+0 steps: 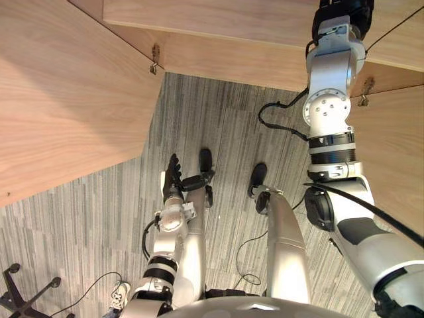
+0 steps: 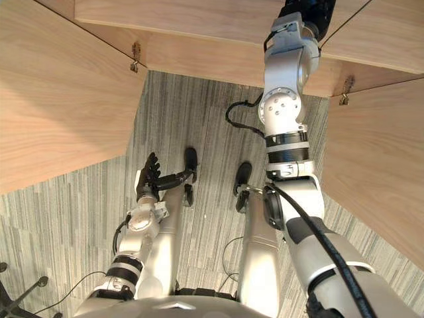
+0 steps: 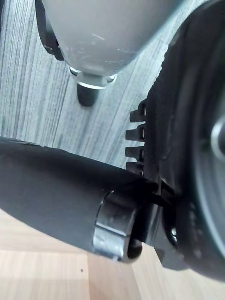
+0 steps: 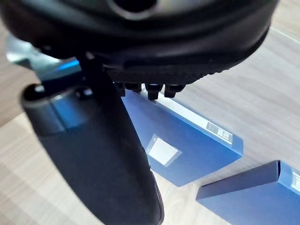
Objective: Walk over to the cabinet, pick up the folder, carry it to the office cabinet, place the folder inside the office cabinet, then close the office cabinet door
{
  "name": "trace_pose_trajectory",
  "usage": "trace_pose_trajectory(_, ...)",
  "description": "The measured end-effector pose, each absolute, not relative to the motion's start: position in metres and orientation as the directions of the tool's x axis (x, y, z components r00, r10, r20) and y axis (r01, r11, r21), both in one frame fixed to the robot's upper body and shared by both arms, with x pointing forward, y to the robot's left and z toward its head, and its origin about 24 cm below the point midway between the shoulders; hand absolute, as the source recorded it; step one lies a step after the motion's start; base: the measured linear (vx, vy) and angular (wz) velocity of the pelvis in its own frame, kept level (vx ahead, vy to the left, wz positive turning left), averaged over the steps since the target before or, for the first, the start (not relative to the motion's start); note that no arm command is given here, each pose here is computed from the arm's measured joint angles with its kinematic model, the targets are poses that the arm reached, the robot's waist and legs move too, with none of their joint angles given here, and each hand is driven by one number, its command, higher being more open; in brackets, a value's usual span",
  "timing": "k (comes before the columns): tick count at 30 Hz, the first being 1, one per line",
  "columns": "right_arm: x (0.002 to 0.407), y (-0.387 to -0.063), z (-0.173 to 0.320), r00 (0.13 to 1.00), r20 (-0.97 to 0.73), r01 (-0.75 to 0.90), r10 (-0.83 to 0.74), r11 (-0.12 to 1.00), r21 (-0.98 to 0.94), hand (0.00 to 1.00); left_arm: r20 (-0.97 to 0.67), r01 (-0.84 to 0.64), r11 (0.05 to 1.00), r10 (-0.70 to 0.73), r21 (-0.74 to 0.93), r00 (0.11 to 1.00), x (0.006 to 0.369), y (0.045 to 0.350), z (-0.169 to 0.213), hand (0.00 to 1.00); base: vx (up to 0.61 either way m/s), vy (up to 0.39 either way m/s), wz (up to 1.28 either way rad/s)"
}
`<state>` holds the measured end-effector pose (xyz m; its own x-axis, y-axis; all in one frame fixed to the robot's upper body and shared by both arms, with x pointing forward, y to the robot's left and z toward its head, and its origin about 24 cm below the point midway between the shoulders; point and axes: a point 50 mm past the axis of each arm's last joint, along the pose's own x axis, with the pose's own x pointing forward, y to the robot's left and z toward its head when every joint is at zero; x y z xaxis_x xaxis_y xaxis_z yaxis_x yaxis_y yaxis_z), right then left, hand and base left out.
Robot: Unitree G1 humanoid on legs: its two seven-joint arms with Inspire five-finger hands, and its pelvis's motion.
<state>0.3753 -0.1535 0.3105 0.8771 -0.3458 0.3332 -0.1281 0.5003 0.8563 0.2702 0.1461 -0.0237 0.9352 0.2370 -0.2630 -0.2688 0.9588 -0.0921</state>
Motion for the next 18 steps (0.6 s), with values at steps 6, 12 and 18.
trace_pose_trajectory(6,0.381,-0.163,0.305,0.886,0.366,-0.095,-0.285,0.661,0.745,1.0,-0.267,-0.261,0.962,0.231,-0.083,0.936,0.268,0.149,-0.026,1.0,-0.01,0.016,-0.04)
trace_pose_trajectory(12,0.374,-0.199,0.288,0.857,0.478,-0.02,-0.192,0.915,0.402,1.0,-0.29,-0.255,0.965,0.227,-0.06,0.93,0.259,0.157,-0.034,1.0,0.0,0.011,-0.03)
trace_pose_trajectory(18,0.338,-0.219,0.297,0.733,0.675,0.193,-0.079,0.977,-0.095,1.0,-0.31,-0.244,0.97,0.231,-0.003,0.922,0.254,0.165,-0.041,1.0,0.01,0.003,-0.02)
